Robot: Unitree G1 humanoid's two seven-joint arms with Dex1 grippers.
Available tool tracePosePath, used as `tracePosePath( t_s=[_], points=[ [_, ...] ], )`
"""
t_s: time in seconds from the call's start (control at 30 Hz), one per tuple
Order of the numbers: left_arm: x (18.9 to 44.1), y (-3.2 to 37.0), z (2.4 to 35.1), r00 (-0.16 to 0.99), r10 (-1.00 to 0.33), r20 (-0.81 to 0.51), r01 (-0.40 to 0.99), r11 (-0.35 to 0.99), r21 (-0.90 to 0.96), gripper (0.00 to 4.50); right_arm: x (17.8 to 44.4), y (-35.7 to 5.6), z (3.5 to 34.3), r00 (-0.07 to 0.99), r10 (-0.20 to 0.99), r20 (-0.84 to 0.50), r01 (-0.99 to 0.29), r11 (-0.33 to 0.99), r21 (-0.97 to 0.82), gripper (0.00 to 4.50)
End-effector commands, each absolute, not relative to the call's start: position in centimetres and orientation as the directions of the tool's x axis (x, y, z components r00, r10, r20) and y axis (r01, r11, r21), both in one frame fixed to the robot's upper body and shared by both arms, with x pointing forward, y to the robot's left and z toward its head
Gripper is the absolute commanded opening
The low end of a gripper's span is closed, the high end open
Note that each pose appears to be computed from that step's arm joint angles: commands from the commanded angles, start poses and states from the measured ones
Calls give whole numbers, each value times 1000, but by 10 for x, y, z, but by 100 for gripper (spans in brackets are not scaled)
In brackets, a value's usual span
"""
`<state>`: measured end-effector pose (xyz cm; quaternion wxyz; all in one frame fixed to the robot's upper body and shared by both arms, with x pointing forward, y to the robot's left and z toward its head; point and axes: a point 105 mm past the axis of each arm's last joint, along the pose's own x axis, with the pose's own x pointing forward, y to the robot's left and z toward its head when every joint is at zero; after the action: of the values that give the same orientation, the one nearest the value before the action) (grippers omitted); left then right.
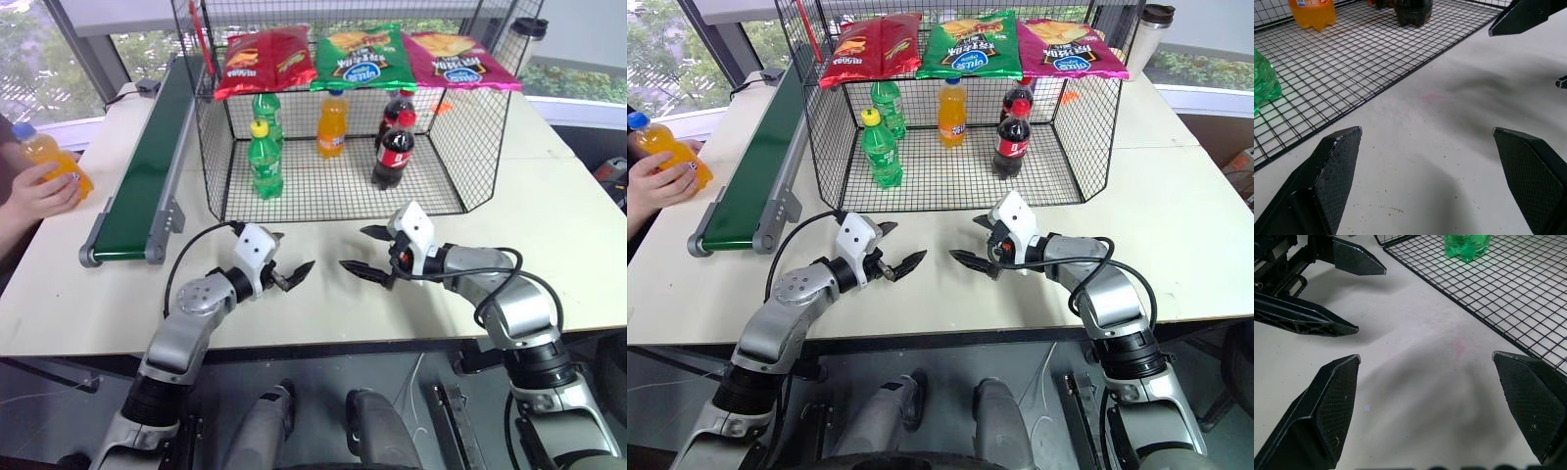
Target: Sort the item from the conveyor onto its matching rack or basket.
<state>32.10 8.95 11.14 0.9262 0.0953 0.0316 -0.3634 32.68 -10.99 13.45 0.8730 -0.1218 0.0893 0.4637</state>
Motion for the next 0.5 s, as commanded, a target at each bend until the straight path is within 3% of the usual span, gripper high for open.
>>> tracePosePath(
  t_s=[0.03, 0.5],
  points=[
    [319, 86, 121, 729, -678, -96, 683, 708, 182, 450, 328, -107, 151, 553, 801, -228, -833, 526, -171, 448],
    [320, 85, 121, 726, -681, -95, 685, 704, 186, 450, 327, -108, 155, 552, 804, -221, -833, 523, -179, 448]
  ],
)
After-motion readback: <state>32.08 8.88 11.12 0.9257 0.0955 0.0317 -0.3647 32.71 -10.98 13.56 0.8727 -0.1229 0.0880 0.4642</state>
